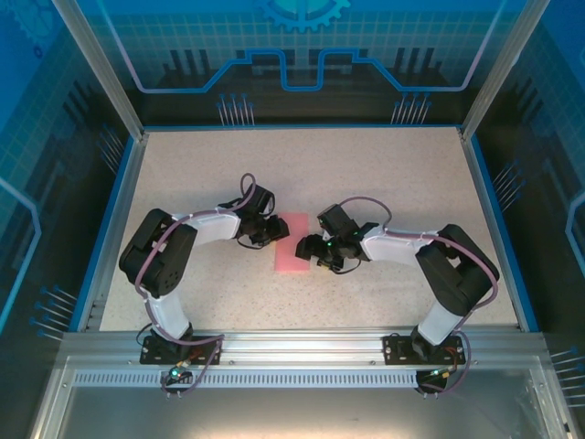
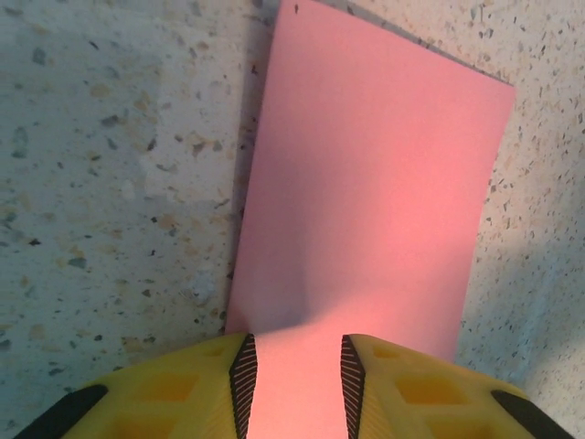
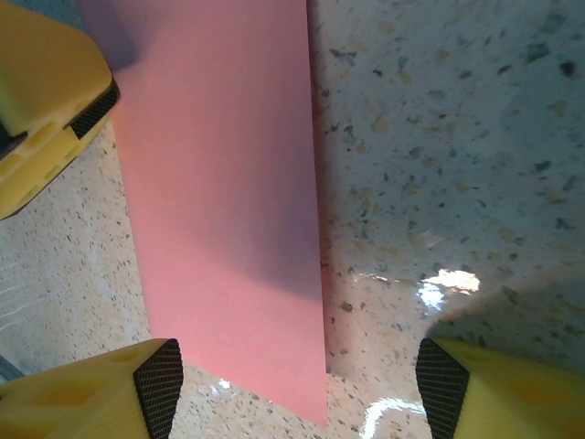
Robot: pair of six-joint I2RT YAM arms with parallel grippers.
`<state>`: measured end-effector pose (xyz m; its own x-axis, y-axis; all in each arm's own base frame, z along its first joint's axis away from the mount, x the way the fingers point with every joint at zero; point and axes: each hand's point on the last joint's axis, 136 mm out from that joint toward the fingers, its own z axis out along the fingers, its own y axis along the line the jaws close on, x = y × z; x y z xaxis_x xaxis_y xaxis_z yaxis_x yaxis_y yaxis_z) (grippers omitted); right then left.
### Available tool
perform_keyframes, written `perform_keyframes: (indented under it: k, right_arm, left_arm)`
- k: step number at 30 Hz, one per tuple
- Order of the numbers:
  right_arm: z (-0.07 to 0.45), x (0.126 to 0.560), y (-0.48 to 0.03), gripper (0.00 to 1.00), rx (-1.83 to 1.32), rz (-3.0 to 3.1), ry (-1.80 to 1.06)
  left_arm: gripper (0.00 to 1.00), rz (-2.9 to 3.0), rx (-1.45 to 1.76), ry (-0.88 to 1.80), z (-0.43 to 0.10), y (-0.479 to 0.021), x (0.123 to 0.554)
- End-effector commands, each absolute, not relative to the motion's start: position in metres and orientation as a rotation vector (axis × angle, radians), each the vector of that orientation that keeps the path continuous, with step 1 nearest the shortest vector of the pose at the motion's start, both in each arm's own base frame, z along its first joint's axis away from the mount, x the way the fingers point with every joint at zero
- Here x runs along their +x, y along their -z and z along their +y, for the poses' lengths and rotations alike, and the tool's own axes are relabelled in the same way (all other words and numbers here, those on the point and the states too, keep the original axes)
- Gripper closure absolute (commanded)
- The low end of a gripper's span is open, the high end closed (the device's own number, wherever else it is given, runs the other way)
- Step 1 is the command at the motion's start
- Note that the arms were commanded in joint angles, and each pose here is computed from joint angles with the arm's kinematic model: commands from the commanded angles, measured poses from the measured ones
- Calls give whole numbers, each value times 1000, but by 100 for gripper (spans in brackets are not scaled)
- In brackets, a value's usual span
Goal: Fold a paper plane with a square sheet of paper (pick it up from the middle)
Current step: Third fold the triangle at the center of the table.
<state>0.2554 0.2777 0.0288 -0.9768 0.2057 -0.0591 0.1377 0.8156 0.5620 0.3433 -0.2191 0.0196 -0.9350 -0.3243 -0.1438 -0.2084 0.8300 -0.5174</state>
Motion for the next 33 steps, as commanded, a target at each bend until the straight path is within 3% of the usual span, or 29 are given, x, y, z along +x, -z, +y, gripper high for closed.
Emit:
perform_keyframes:
  k: [1, 6, 23, 33]
  right_arm:
    - [297, 256, -36, 28, 242, 2875, -976]
    - [306, 255, -37, 29, 233, 2876, -1035]
    - [306, 248, -39, 58, 249, 2862, -1059]
    - [316, 238, -48, 58, 229, 2821, -1192]
  left_arm:
    - [64, 2810, -472, 718, -210, -15, 344]
    - [63, 2818, -476, 719, -210, -13, 344]
    - [63, 2831, -473, 709, -209, -8, 341]
    - [63, 2833, -469, 703, -209, -6, 341]
